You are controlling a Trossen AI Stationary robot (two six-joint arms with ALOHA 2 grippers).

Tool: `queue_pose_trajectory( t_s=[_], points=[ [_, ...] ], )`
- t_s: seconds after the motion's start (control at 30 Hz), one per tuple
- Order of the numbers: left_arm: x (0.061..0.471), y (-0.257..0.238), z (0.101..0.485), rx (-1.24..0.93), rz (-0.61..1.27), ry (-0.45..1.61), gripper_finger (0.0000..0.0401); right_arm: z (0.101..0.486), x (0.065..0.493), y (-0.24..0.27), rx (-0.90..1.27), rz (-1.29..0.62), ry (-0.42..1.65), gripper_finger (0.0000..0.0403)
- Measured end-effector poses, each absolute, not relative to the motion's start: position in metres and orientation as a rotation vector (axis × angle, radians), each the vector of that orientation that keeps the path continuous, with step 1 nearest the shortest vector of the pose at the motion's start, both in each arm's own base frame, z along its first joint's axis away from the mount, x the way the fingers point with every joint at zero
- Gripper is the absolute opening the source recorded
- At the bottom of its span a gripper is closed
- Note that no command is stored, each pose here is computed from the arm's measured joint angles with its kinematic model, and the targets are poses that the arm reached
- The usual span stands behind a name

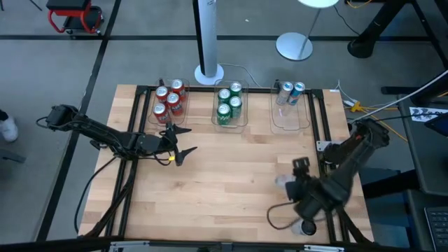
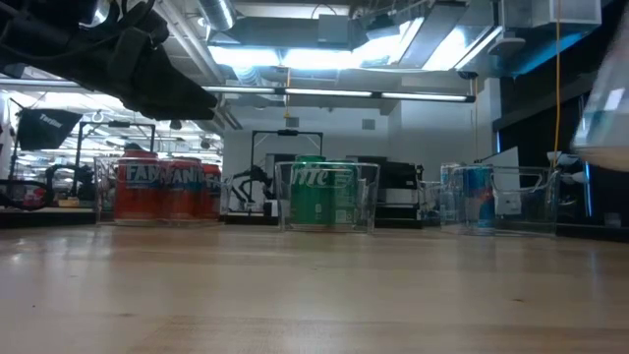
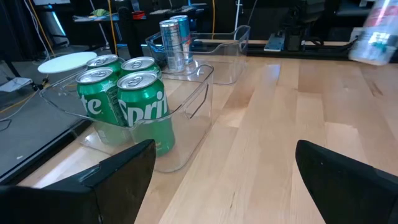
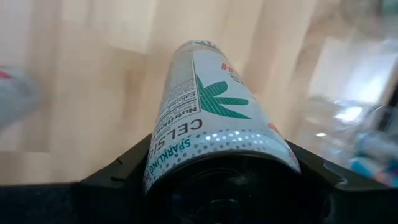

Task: Sort soda cans
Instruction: Put the right white-pink soda can into the right transparent bin

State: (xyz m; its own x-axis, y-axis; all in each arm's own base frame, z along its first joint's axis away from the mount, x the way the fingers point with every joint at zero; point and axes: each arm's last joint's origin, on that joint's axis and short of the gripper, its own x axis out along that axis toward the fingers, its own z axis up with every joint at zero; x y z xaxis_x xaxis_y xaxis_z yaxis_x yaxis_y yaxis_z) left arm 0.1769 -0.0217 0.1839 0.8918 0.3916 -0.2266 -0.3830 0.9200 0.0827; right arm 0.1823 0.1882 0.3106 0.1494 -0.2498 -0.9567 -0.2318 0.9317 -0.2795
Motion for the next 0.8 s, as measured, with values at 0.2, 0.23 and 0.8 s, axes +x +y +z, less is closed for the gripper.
queue_pose_trajectory(
  t_s=[0.2, 0.23, 0.8],
  points=[
    [0.177, -0.022, 0.184, 0.036, 0.402, 0.243, 0.0375, 0.311, 0.214, 0.152, -0.532, 0.002, 1.455, 0.0249],
    [0.177, -0.022, 0.184, 0.036, 0.402, 0.243, 0.0375, 0.311, 0.218, 0.145, -0.550, -0.002, 1.459, 0.0249],
    [0.177, -0.022, 0.184, 0.036, 0.402, 0.242, 0.0375, 0.332, 0.263, -0.003, -0.664, -0.113, 1.595, 0.0249]
  ],
)
